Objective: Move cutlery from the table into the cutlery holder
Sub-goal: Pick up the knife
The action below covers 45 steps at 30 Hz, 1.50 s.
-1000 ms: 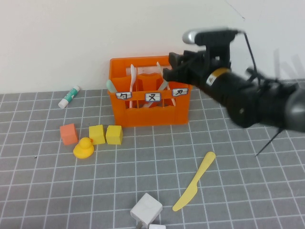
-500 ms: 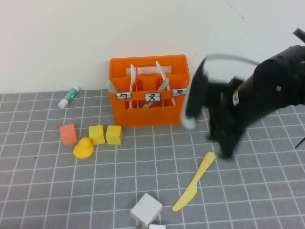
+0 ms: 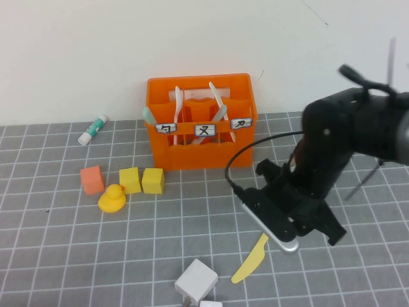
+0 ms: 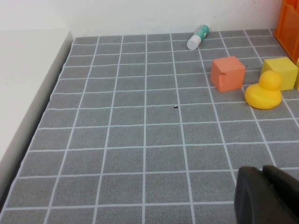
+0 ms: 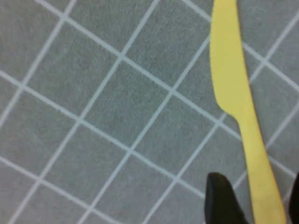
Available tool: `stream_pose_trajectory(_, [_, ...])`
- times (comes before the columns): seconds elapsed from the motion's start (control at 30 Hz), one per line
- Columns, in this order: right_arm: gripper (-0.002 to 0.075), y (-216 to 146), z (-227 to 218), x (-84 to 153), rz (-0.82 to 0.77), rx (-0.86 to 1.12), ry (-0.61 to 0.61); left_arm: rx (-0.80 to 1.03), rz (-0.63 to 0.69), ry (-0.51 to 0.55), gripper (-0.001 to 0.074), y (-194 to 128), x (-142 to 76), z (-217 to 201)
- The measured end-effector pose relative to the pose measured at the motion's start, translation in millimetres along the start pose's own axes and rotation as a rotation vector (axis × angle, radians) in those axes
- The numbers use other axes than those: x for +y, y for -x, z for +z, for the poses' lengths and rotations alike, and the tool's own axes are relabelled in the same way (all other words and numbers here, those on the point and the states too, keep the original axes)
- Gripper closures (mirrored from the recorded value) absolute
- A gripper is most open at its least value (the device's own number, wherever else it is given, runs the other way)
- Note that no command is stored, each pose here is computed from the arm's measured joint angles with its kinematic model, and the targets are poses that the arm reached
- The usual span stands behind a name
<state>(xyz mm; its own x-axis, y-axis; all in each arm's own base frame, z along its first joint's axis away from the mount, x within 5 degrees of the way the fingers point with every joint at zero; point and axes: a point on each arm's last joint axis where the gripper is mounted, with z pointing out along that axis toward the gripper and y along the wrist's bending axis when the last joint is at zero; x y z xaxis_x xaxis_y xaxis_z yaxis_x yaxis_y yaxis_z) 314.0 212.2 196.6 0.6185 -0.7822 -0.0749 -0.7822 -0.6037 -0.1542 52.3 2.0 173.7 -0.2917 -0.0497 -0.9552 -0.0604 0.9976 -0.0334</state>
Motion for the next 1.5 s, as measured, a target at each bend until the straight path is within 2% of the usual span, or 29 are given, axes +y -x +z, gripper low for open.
stream_pose_trajectory(0.3, [0.0419, -8, 38, -29, -0.101, 0.000, 0.131, 0.000, 0.000, 0.000, 0.0736, 0, 0, 0])
stream_pose_trajectory(0.63, [0.0419, -14, 60, -62, -0.125, 0.009, 0.214, 0.000, -0.002, 0.000, 0.0736, 0, 0, 0])
stream_pose_trajectory(0.93, [0.0433, -16, 80, -63, -0.128, 0.003, 0.257, 0.000, -0.002, 0.000, 0.0736, 0, 0, 0])
stream_pose_trajectory(1.2, [0.0584, -16, 81, -64, -0.051, 0.003, 0.250, 0.000, -0.002, 0.000, 0.0736, 0, 0, 0])
stream_pose_trajectory(1.5, [0.0594, -15, 78, -63, 0.008, 0.005, 0.249, 0.000, -0.002, 0.000, 0.0736, 0, 0, 0])
